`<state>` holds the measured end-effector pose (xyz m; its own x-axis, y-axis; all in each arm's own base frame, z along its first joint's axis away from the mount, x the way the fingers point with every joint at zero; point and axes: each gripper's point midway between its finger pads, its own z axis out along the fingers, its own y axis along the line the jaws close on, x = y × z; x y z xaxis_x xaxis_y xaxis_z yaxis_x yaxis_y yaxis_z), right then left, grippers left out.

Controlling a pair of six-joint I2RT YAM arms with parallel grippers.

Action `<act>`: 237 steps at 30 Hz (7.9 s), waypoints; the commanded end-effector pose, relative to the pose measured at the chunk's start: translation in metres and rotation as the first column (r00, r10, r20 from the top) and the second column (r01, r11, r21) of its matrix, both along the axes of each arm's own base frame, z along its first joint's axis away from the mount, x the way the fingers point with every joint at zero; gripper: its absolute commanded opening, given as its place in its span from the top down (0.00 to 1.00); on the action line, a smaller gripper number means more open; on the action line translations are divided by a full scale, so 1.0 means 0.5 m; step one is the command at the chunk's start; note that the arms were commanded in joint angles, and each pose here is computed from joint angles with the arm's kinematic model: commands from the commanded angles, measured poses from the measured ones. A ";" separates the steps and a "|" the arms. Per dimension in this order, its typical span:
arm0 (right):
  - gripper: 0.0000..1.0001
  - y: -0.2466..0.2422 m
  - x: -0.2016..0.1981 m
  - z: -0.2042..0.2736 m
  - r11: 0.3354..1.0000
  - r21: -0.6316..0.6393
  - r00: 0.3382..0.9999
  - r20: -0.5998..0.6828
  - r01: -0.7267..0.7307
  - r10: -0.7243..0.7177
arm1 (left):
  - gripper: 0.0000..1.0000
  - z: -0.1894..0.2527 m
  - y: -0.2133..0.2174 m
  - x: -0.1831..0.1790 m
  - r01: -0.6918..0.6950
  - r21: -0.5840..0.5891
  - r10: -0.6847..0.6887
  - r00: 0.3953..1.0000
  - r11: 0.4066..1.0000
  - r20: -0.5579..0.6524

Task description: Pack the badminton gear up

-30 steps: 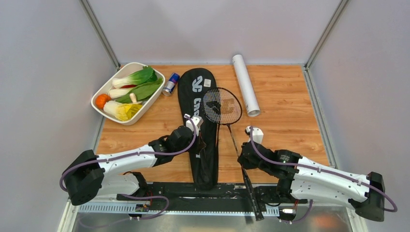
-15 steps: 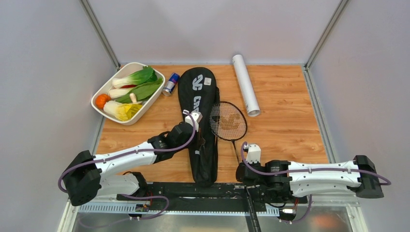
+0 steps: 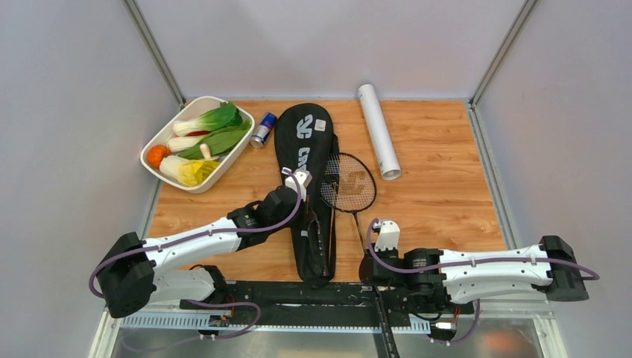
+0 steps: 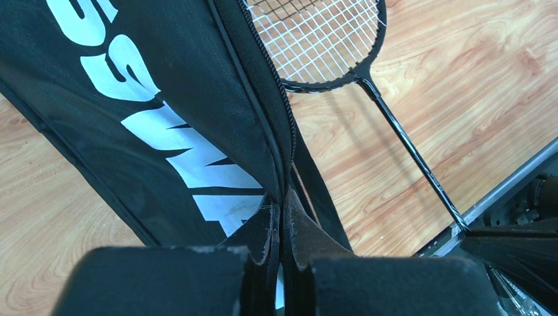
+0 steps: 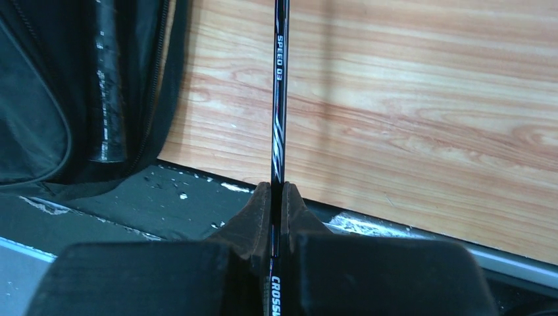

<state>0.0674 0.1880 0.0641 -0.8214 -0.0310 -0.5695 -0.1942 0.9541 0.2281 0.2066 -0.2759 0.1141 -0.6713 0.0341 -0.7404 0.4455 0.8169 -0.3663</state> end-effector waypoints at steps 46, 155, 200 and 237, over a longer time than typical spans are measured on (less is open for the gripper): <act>0.70 0.353 0.340 0.049 0.942 0.334 0.924 0.351 0.028 -0.152 | 1.00 -0.010 -0.041 -0.068 0.001 -0.308 -0.050 0.987 0.951 -0.153; 0.87 0.388 0.355 0.091 0.768 0.631 0.972 0.097 0.108 -0.216 | 0.93 -0.047 0.026 -0.147 -0.059 -0.467 -0.054 0.973 0.882 -0.225; 0.78 0.378 0.323 0.012 0.750 0.640 0.978 -0.015 0.168 -0.207 | 0.99 -0.126 0.076 -0.143 -0.123 0.236 0.156 0.980 0.964 -0.127; 0.81 0.435 0.265 0.009 0.726 0.687 0.996 -0.078 0.031 0.032 | 1.00 -0.070 0.042 -0.178 -0.096 -0.184 0.067 0.985 0.978 -0.161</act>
